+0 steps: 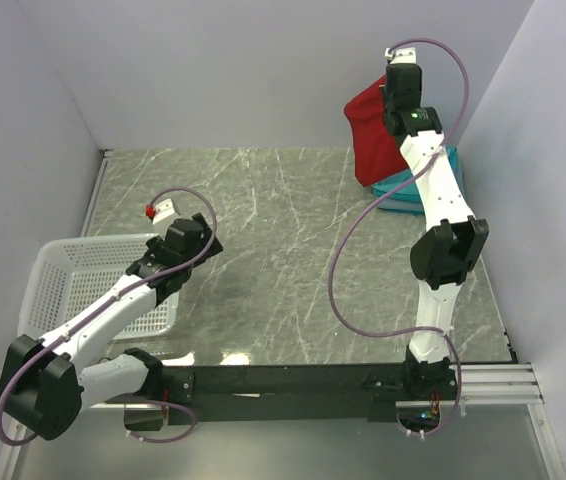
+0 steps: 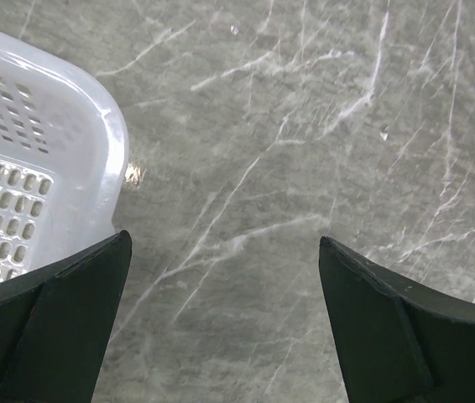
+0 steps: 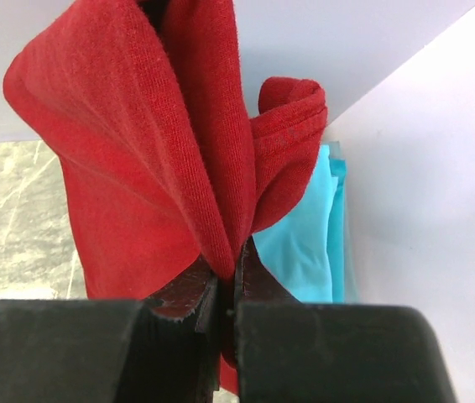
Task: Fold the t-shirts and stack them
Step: Neatly place the folded tshirt to the corner
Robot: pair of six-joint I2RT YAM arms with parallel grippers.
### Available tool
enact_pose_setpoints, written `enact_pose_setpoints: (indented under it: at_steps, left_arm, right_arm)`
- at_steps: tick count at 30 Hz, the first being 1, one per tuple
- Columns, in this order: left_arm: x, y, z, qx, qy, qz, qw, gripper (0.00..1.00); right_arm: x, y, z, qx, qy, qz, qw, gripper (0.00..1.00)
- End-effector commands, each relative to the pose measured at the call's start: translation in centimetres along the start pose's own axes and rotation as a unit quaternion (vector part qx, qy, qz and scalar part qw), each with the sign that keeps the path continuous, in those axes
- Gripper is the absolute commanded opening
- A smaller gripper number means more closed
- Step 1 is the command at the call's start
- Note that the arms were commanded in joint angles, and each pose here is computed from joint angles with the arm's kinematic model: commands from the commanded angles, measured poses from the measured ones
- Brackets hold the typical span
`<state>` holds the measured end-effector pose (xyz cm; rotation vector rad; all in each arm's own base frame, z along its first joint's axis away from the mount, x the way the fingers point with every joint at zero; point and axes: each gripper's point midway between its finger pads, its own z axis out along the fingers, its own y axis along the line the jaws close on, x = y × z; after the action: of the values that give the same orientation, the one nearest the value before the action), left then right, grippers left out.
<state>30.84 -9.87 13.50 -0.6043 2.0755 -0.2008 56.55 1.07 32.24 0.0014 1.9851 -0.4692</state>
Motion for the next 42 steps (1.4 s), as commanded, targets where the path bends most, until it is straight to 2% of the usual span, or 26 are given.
enact_pose_setpoints:
  at_steps: [1,14,23,27,42]
  left_arm:
    - [0.0,0.1,0.1,-0.008,0.008,0.001,1.0,0.99]
    - [0.6,-0.5,1.3,-0.016,0.023,0.014,1.0,0.99]
    - [0.8,-0.8,2.0,-0.021,0.029,0.024,0.999,1.0]
    - [0.9,-0.9,2.3,-0.025,0.033,0.027,0.999,0.99]
    - [1.4,-0.9,2.9,-0.034,0.044,0.037,0.998,0.99]
  right_arm:
    - [-5.4,-3.8,-2.1,0.014,-0.08,0.06,0.995,0.0]
    - [-1.9,-4.7,3.1,0.014,-0.045,0.061,0.997,0.0]
    - [2.5,-4.9,7.8,0.023,0.0,0.072,0.997,0.0]
    - [5.2,-6.4,10.0,0.04,0.023,0.076,0.996,0.0]
    - [11.4,-9.7,13.7,0.085,0.081,0.083,0.99,0.0]
